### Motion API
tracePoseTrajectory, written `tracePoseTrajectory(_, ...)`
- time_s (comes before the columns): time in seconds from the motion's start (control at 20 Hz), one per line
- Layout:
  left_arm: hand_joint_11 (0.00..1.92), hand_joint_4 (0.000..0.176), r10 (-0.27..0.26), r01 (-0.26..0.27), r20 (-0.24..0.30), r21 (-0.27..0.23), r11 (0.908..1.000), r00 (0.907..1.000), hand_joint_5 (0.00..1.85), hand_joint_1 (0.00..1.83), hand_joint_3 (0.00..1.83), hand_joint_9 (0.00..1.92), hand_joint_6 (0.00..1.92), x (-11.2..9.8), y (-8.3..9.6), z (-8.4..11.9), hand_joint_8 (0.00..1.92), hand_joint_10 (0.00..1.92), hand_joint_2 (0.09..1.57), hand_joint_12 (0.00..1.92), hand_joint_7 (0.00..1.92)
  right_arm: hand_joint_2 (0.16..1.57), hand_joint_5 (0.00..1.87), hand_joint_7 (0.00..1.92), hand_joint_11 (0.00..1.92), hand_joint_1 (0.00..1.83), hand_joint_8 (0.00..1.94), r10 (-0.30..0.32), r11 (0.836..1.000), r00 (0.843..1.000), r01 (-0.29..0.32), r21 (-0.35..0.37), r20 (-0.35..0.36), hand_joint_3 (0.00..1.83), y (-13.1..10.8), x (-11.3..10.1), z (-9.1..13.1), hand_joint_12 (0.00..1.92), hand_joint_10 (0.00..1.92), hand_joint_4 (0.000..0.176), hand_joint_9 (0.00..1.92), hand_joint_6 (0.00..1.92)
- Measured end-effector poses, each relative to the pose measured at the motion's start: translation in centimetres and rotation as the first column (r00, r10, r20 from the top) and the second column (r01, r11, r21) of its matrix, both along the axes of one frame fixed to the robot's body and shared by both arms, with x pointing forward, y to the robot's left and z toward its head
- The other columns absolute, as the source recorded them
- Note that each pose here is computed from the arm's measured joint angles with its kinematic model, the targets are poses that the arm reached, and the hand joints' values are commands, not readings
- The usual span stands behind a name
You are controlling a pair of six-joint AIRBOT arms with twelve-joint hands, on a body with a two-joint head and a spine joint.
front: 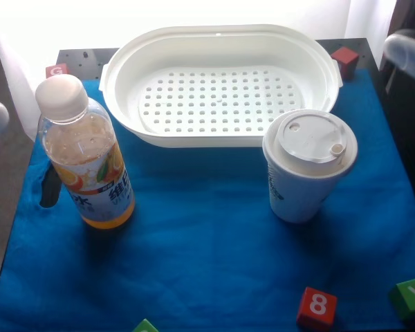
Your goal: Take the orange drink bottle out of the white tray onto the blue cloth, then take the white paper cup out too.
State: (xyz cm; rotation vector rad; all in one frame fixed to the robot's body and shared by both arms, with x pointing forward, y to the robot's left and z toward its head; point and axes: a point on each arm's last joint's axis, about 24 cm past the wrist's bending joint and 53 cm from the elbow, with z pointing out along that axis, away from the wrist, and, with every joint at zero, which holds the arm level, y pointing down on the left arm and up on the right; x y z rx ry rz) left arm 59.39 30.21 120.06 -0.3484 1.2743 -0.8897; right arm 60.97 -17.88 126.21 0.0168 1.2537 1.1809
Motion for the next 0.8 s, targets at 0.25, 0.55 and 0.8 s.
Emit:
tracePoseTrajectory(0.25, 0.00, 0.137, -0.057, 0.058, 0.071, -0.014, 0.9982, 0.9958, 0.00, 0.53, 0.00, 0.01, 0.00, 0.3, -1.7, 2.1, 0.00, 0.00, 1.21, 0.29, 0.00, 1.28, 0.00, 0.00, 0.00, 0.52, 0.00, -0.014, 1.000, 1.000, 0.013, 0.005, 0.024, 0.00, -0.7, -0.1, 0.8, 1.18, 0.22, 0.018, 0.00, 0.00)
tracePoseTrajectory(0.55, 0.00, 0.176, -0.103, 0.108, 0.188, -0.020, 0.9939, 0.9768, 0.00, 0.60, 0.00, 0.00, 0.00, 0.6, -3.4, 5.4, 0.00, 0.00, 1.24, 0.00, 0.00, 1.17, 0.00, 0.00, 0.00, 0.52, 0.00, -0.048, 0.997, 0.993, 0.042, 0.065, 0.107, 0.00, -2.2, -0.8, 3.5, 1.20, 0.22, 0.099, 0.00, 0.00)
tracePoseTrajectory(0.8, 0.01, 0.173, -0.145, 0.156, 0.284, -0.014, 0.9877, 0.9479, 0.00, 0.68, 0.01, 0.02, 0.00, 0.3, -4.8, 8.2, 0.00, 0.01, 1.19, 0.03, 0.00, 1.05, 0.00, 0.00, 0.00, 0.64, 0.00, -0.052, 0.994, 0.980, 0.032, 0.104, 0.193, 0.00, -3.1, -2.4, 6.1, 1.33, 0.43, 0.092, 0.00, 0.00)
